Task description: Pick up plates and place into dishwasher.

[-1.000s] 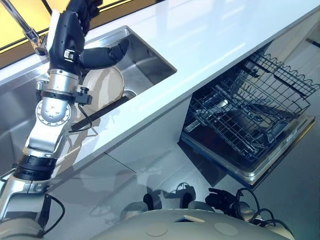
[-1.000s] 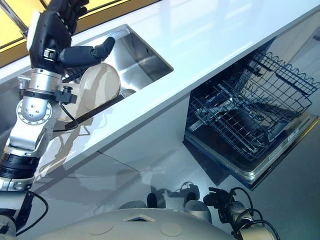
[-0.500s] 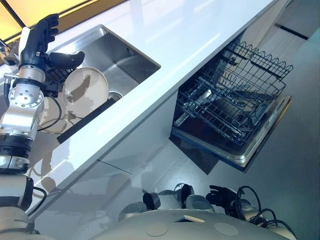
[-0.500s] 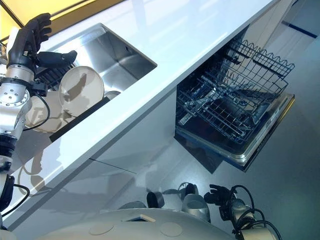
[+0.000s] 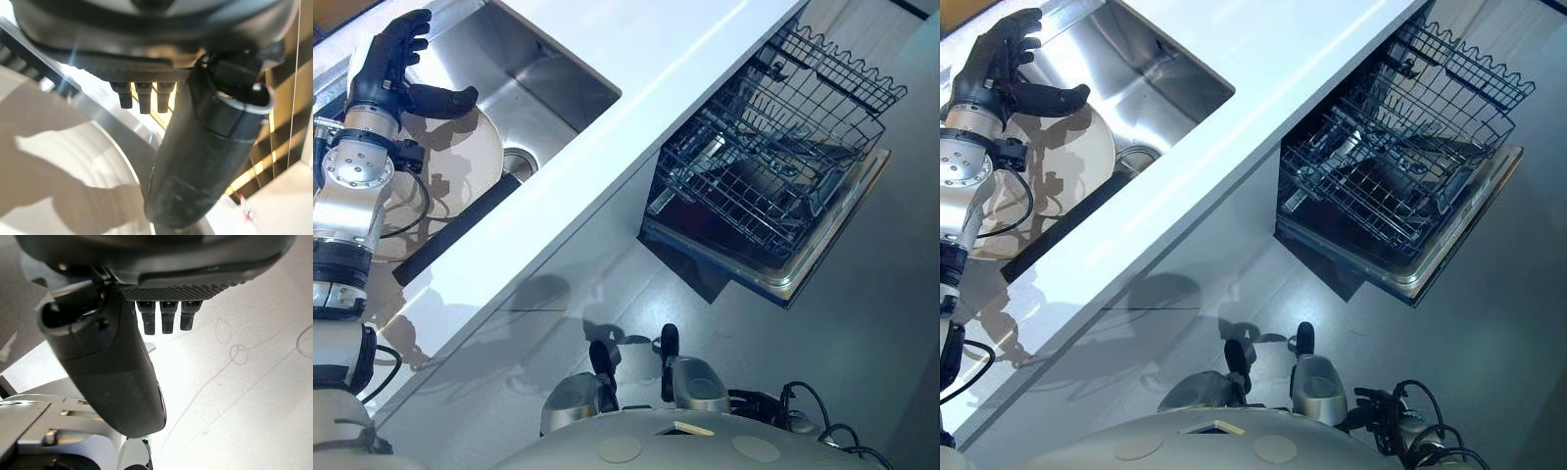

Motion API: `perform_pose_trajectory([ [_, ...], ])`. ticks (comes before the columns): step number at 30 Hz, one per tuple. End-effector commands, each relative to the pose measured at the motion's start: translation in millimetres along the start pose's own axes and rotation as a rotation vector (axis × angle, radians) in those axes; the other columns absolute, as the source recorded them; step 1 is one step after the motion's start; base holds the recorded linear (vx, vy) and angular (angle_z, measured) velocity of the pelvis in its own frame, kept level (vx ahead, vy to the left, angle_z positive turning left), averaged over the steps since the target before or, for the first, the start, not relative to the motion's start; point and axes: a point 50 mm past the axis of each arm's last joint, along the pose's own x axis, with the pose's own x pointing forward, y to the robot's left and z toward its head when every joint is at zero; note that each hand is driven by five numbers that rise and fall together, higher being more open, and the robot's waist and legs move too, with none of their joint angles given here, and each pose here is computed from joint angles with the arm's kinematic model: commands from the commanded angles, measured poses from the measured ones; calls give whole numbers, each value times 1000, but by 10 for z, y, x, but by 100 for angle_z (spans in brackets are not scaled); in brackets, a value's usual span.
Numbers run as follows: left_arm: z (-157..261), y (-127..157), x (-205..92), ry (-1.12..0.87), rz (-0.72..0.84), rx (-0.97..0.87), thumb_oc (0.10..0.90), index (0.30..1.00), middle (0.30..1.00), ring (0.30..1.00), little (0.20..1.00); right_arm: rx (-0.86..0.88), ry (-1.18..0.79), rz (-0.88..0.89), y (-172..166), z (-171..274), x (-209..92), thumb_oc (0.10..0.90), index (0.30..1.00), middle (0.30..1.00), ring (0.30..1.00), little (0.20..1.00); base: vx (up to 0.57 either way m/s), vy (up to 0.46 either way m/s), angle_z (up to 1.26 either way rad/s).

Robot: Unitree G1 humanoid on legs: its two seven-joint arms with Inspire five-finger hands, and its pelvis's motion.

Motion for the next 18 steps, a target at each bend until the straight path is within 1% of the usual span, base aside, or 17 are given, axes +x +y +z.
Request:
perform_pose_trajectory([
  [1,560,611,164,-172,174,83,800,900,900,900,900,13,64,-61,-289,-200,-84,800,900,900,900,900,0,0,0],
  [7,509,618,169,-125,116,131,800,900,900,900,900,28,66,-72,-334,-202,-95,800,900,900,900,900,-5,10,1],
  [11,582,666,176,-156,102,141,800,900,900,900,900,40,69,-75,-354,-216,-102,800,900,900,900,900,0,0,0],
  [13,635,710,169,-185,121,125,800,900,900,900,900,40,69,-78,-362,-211,-103,800,900,900,900,900,-17,5,1],
  [18,777,846,107,-298,248,5,800,900,900,900,900,39,73,-79,-357,-228,-104,800,900,900,900,900,-12,-2,4],
])
